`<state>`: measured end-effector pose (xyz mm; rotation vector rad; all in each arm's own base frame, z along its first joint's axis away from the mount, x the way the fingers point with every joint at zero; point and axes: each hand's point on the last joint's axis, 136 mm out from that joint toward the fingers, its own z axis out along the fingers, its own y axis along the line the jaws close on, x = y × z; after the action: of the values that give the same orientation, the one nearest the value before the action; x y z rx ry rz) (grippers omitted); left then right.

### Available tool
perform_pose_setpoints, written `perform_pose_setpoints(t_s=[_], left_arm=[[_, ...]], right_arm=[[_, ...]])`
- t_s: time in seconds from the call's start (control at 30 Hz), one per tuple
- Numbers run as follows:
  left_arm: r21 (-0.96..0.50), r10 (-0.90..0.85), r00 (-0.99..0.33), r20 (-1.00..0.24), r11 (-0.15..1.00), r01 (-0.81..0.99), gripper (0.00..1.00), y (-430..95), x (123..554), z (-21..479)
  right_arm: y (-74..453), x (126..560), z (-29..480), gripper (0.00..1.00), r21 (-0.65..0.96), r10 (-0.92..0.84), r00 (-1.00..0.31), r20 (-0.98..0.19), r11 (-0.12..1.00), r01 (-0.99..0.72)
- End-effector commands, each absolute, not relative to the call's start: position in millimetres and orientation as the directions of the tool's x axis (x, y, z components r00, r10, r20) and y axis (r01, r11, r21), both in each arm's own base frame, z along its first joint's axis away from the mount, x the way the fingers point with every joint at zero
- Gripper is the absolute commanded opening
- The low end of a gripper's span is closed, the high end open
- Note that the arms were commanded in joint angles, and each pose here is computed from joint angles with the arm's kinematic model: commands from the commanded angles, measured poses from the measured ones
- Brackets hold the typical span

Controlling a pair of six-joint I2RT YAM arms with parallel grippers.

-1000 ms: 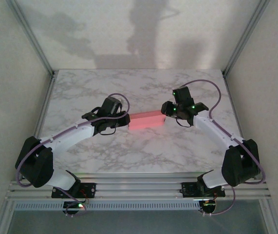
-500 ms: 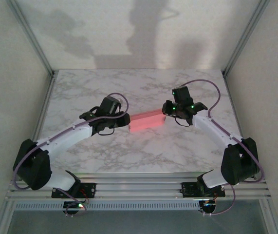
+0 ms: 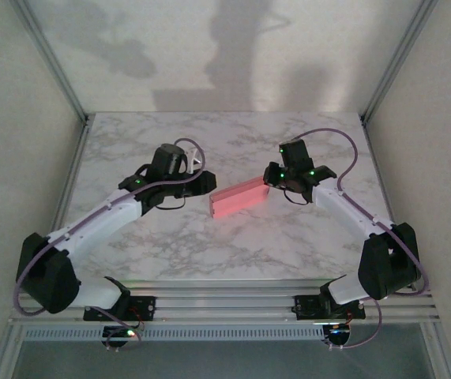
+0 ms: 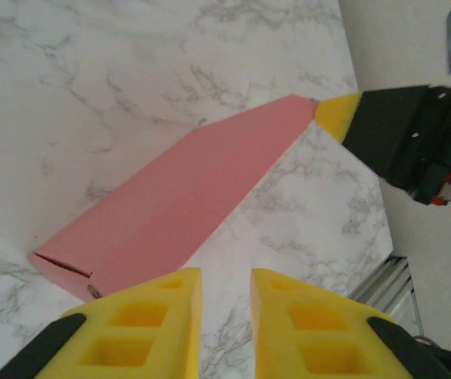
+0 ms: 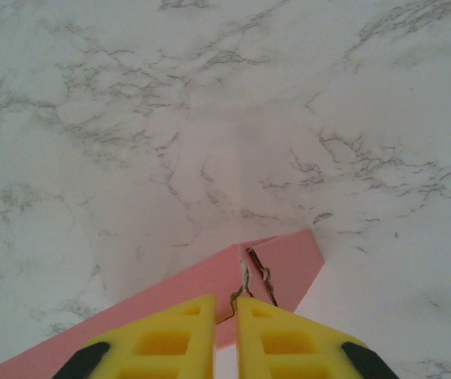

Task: Fold the paper box

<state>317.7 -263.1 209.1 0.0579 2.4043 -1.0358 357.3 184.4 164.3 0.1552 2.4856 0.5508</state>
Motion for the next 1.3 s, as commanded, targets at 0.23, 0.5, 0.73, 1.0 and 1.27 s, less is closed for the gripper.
perform_pose_setpoints(t_s=[0.23,0.5,0.73,1.0,1.27], left_arm=[[-0.696,-0.087,-0.894,-0.441,0.662,0.279,0.2,-286.3,318.0,186.9],[-0.721,-0.038,-0.908,-0.416,0.622,0.305,0.18,-298.5,303.3,179.4],[-0.731,0.039,-0.911,-0.411,0.583,0.355,0.17,-312.1,288.3,174.6],[-0.714,0.067,-0.92,-0.387,0.609,0.345,0.17,-312.1,286.7,157.9],[-0.669,0.061,-0.924,-0.378,0.672,0.318,0.17,-301.3,288.4,134.7]], right_arm=[[175.0,352.8,153.9,0.13,0.373,0.216,-0.833,-0.51,0.928,0.012],[173.1,351.5,147.8,0.13,0.367,0.222,-0.838,-0.499,0.93,0.027],[173.7,351.0,147.7,0.13,0.372,0.224,-0.838,-0.497,0.928,0.027],[173.3,349.9,145.6,0.13,0.372,0.225,-0.84,-0.493,0.928,0.029],[172.1,346.9,145.5,0.14,0.369,0.219,-0.842,-0.493,0.929,0.025]])
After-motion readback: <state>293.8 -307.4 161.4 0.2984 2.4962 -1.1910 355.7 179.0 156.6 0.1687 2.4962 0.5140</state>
